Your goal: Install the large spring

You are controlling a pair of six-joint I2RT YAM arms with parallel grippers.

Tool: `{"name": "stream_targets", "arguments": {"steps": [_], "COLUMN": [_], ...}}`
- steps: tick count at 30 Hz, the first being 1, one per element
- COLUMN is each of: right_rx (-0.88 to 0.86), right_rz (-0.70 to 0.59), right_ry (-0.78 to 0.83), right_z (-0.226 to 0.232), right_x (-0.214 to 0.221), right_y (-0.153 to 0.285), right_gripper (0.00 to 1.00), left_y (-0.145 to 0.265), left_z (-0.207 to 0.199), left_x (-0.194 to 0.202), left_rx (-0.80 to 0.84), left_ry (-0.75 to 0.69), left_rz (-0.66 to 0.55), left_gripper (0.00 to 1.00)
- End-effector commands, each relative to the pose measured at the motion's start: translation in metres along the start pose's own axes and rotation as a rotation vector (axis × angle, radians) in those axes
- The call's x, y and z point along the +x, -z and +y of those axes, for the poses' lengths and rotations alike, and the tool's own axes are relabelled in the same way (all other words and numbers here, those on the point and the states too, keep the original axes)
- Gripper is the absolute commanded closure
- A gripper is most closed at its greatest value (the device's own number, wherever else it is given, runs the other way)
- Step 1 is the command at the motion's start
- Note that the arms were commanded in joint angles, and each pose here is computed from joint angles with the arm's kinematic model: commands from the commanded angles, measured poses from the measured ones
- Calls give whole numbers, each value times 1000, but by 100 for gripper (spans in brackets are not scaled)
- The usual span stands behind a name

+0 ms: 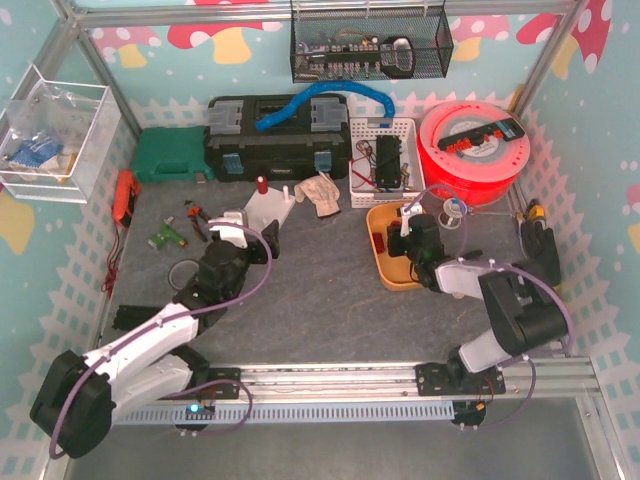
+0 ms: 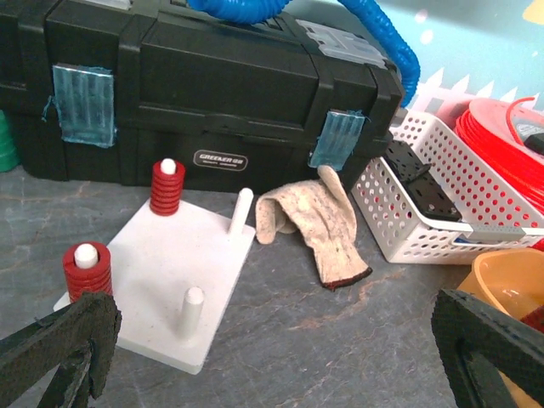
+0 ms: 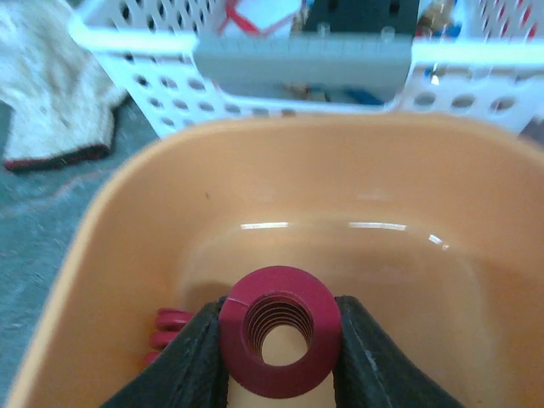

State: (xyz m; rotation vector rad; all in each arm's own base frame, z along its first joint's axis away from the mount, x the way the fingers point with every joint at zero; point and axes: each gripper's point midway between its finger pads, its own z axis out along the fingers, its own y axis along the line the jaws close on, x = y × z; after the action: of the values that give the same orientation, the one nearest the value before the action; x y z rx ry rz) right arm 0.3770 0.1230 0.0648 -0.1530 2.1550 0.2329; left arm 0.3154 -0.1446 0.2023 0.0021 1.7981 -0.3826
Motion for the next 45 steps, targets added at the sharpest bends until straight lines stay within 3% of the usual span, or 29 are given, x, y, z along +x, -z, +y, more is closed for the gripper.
{"name": "stream_targets", "arguments": {"steps": [1, 5, 11, 18, 22, 25, 32, 39, 43, 45], "right_rx": [8, -69, -375, -653, -593, -550, -412, -430, -429, -435], "right_rz": [-84, -140, -197, -259, -374, -447, -439, -401, -288, -199], "right_ry": [40, 47, 105, 353, 538, 581, 647, 561, 430, 345], "right_z": [0, 14, 72, 153, 175, 182, 185, 190, 190, 192], "right_x": [-32, -55, -85, -78, -75, -76, -70, -65, -61, -58], "right_y": [25, 52, 100, 148, 152, 152, 133, 123, 110, 104], "right_gripper": [100, 100, 100, 100, 100, 100, 100, 100, 100, 100], "left_y": [6, 12, 17, 30, 2, 3, 0, -1, -7, -2], "left_z": [-2, -11, -44, -100, -96, -110, -116, -144, -144, -145], "left_x": [-7, -11, -12, -5, -12, -12, 0, 16, 21, 18], "left_rx": [19, 89, 287, 605, 499, 552, 461, 495, 477, 515], "left_ry": [30, 34, -59, -237, -122, -48, 12, -34, -11, -47], "left_rz": [-49, -92, -141, -158, -15, 70, 255, 327, 345, 294], "left_gripper": [1, 1, 2, 21, 32, 33, 39, 44, 44, 45]}}
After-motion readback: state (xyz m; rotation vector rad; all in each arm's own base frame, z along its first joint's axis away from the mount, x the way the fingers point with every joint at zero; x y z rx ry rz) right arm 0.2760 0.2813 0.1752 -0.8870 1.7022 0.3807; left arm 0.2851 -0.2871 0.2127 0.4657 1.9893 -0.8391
